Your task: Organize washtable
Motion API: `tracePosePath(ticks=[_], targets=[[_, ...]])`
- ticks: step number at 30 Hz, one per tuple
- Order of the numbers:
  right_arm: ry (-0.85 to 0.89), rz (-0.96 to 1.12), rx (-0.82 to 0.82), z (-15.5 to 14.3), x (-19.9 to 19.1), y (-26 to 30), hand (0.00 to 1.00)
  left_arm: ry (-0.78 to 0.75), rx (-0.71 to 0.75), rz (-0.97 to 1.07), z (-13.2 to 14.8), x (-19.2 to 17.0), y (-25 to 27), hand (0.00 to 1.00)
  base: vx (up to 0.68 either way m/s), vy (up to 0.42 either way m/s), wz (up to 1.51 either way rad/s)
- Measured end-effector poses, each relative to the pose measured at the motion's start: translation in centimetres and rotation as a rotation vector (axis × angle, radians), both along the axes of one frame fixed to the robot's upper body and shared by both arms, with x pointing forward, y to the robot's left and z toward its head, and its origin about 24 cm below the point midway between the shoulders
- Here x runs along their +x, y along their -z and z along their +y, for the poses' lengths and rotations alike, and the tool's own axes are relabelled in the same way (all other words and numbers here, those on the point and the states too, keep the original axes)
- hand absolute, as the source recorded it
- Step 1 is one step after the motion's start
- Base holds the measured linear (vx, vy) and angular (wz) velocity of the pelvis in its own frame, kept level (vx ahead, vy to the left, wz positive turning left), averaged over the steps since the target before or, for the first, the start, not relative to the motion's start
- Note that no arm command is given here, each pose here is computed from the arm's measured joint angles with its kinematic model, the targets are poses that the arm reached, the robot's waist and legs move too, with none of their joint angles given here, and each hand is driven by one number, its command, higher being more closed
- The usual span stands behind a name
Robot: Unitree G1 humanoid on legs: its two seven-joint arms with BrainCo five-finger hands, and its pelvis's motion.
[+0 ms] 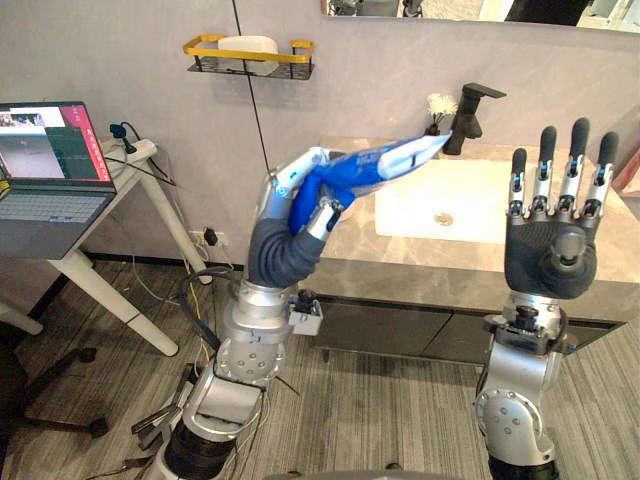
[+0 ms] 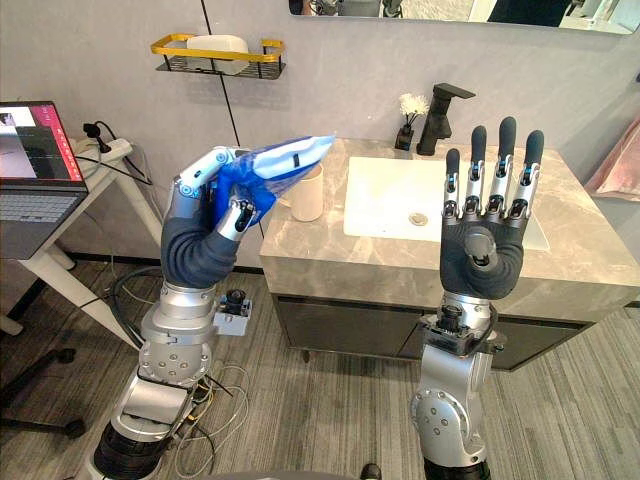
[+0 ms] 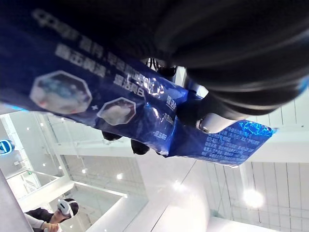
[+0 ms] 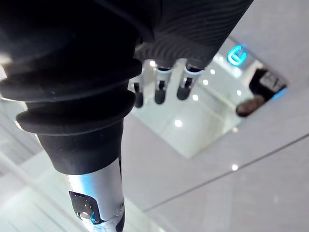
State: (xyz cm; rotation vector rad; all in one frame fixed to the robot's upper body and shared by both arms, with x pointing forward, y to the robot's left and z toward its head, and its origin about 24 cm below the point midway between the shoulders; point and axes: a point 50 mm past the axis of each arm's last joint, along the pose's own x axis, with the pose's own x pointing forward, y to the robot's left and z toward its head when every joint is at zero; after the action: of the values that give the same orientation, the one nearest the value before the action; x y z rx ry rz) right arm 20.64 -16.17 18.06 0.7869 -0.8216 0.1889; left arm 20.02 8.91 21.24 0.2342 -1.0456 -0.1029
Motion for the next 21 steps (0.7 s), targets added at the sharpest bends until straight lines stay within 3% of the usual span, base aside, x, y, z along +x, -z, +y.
tracePosePath(ticks=[2,6,21], targets=[[-0.02,0.028,-0.011,0.6,0.9,0.3,0.0,0.039,0.024,0.018,-1.2,1.0,0.4,1.0,-0.05,0.001,-0.07],[-0.22,0.032,-0.136,4.8,2.5,-0.3,0.0,0.063,0.234,0.132,-5.4,6.2,2.1,1.0,-0.07,0.006,-0.13],[-0.283,0.113,-0.262,4.0,3.7,0.7,0.0,-0.004,0.363,0.11,-5.9,7.8,2.3,1.0,-0.01,-0.001,0.09]])
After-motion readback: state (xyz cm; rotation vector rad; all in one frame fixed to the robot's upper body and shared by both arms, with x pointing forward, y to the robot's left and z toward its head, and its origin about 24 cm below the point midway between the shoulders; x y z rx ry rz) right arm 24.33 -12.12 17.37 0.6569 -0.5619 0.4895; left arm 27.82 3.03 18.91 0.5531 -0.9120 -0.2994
